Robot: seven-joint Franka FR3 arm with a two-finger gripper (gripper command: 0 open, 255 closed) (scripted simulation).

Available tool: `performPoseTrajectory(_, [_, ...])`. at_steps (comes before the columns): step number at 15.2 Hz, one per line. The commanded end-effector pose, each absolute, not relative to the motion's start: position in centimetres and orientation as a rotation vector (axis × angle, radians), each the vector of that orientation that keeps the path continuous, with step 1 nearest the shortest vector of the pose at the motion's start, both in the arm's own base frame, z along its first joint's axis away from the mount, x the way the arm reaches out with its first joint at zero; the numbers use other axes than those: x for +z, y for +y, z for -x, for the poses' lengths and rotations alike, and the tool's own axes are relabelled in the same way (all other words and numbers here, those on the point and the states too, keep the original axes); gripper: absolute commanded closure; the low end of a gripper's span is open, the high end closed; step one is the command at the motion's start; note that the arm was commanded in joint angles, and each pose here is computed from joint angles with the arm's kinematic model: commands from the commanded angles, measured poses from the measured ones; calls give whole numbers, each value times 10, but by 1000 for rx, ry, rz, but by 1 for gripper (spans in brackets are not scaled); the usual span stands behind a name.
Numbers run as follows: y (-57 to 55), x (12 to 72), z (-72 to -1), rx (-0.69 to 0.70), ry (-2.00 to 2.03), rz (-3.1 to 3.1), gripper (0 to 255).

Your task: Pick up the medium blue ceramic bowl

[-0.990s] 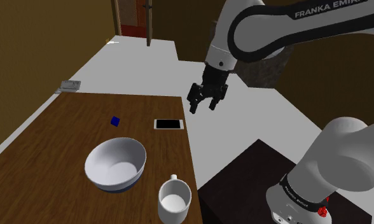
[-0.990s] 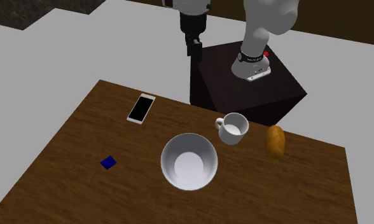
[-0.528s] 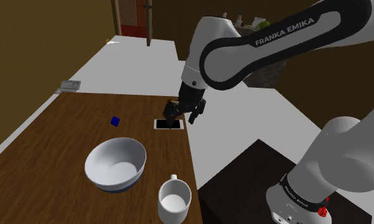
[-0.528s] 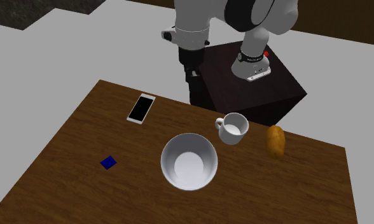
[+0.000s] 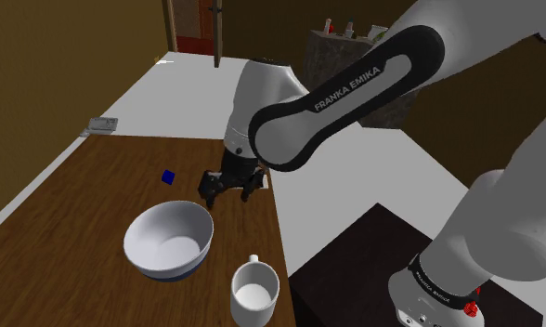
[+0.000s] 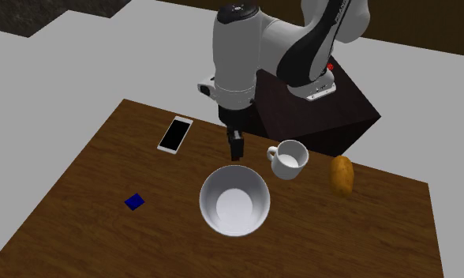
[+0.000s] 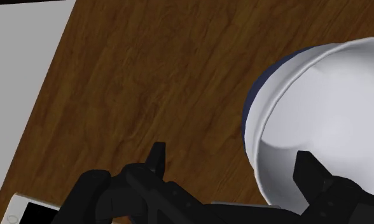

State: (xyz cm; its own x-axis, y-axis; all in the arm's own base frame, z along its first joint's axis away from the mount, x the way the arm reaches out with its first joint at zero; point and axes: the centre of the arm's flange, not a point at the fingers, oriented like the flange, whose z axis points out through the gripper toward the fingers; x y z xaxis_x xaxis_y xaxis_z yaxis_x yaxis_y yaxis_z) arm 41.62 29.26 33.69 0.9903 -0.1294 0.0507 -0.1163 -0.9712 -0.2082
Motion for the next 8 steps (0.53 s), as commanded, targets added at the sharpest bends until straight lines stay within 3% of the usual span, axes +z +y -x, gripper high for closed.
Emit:
performPoseTrajectory(1, [315,322,-423,-103,188,2919,0])
performPoseTrajectory(8, [337,286,-432,-111,191,2911,0])
